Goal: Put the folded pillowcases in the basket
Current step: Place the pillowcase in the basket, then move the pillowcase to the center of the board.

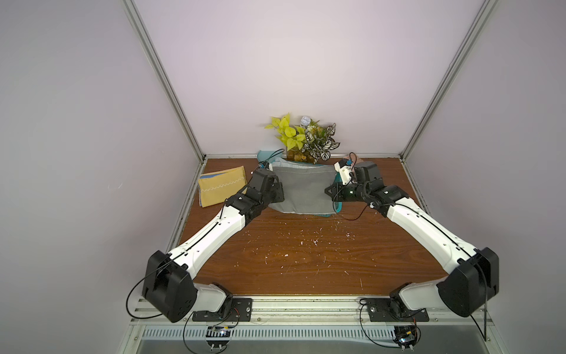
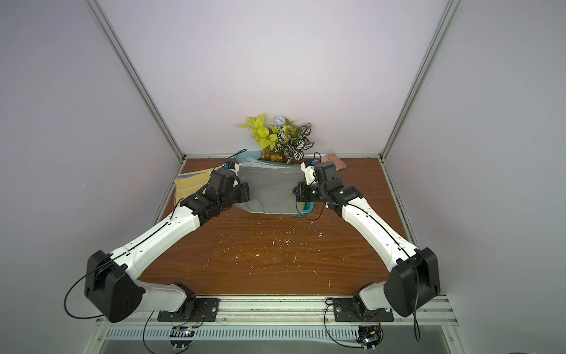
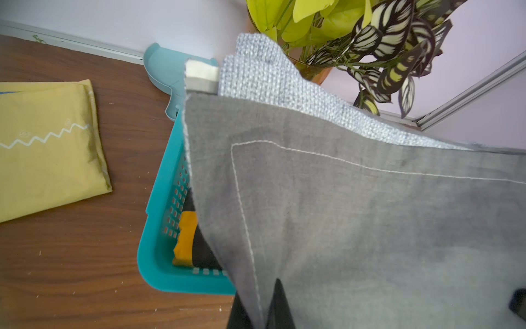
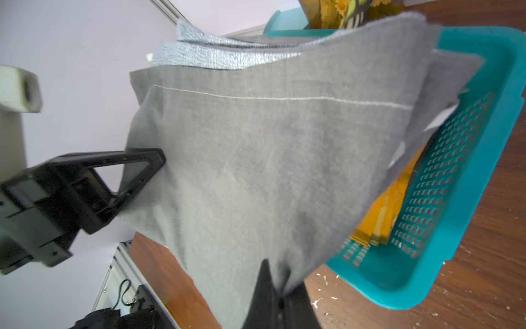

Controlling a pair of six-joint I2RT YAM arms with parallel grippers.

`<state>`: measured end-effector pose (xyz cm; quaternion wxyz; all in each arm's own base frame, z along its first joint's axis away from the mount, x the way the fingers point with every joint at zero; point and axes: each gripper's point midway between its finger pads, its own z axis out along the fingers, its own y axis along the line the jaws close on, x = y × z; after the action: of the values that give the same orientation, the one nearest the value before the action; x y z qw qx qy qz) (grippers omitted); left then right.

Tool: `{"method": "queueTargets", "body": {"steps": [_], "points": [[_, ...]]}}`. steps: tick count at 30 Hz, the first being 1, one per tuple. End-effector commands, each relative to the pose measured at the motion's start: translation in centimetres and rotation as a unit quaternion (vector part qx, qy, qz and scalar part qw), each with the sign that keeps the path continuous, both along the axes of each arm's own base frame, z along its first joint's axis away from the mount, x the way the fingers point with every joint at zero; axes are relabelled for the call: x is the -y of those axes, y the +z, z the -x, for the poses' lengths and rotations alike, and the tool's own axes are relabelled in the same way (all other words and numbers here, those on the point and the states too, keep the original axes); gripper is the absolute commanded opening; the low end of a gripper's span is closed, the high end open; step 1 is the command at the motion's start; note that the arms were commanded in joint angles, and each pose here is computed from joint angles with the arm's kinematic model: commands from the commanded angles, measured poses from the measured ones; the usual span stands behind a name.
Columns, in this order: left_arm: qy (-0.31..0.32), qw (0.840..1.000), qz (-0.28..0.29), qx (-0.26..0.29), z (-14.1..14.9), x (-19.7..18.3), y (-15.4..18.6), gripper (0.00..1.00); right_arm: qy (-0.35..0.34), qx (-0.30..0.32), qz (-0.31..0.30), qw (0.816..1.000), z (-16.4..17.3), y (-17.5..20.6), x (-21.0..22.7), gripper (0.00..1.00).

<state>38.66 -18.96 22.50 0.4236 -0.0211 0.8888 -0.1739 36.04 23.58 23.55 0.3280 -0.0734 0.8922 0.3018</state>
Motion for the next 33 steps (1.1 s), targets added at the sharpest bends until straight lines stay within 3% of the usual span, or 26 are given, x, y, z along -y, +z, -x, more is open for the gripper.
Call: {"method": "queueTargets", "body": {"steps": [1, 11, 14, 17, 19, 21, 22, 26, 31, 33], "points": [[-0.014, 0.999, -0.010, 0.035, -2.9, 0.1, 0.7, 0.00, -0.020, 0.067, -0.001, 0.998, -3.2, 2.6, 0.6, 0.00], [-0.021, 1.000, -0.014, 0.013, -8.0, 0.5, -4.2, 0.00, -0.050, 0.043, 0.020, 0.998, -6.9, -2.1, 1.8, 0.00], [-0.021, 0.999, -0.042, -0.003, -9.3, 0.4, -5.7, 0.00, -0.058, 0.043, 0.030, 0.997, -7.9, -2.7, 2.1, 0.01], [-0.017, 0.998, -0.052, -0.023, -10.2, 0.0, -7.4, 0.00, -0.062, 0.035, 0.034, 0.997, -8.8, -3.6, 2.2, 0.12], [-0.013, 0.998, -0.054, -0.030, -10.5, -0.3, -8.3, 0.22, -0.061, 0.028, 0.036, 0.997, -9.0, -4.3, 2.1, 0.28], [-0.004, 0.998, -0.057, -0.031, -10.5, -0.7, -8.7, 0.33, -0.062, 0.029, 0.038, 0.997, -8.9, -4.5, 2.2, 0.35], [0.003, 0.998, -0.059, -0.028, -10.4, -1.0, -8.6, 0.47, -0.063, 0.033, 0.038, 0.997, -8.8, -4.4, 2.3, 0.39], [0.036, 0.997, -0.069, -0.011, -9.6, -2.7, -6.7, 0.77, -0.068, 0.058, 0.035, 0.995, -8.1, -2.4, 2.9, 0.50], [0.124, 0.987, -0.105, 0.001, -7.9, -8.0, -3.4, 0.93, -0.057, 0.084, 0.016, 0.995, -5.2, 0.8, 3.5, 0.56], [0.168, 0.980, -0.102, -0.019, -7.2, -11.4, -3.7, 0.97, -0.051, 0.090, 0.007, 0.995, -3.8, 1.7, 3.7, 0.58]]}}
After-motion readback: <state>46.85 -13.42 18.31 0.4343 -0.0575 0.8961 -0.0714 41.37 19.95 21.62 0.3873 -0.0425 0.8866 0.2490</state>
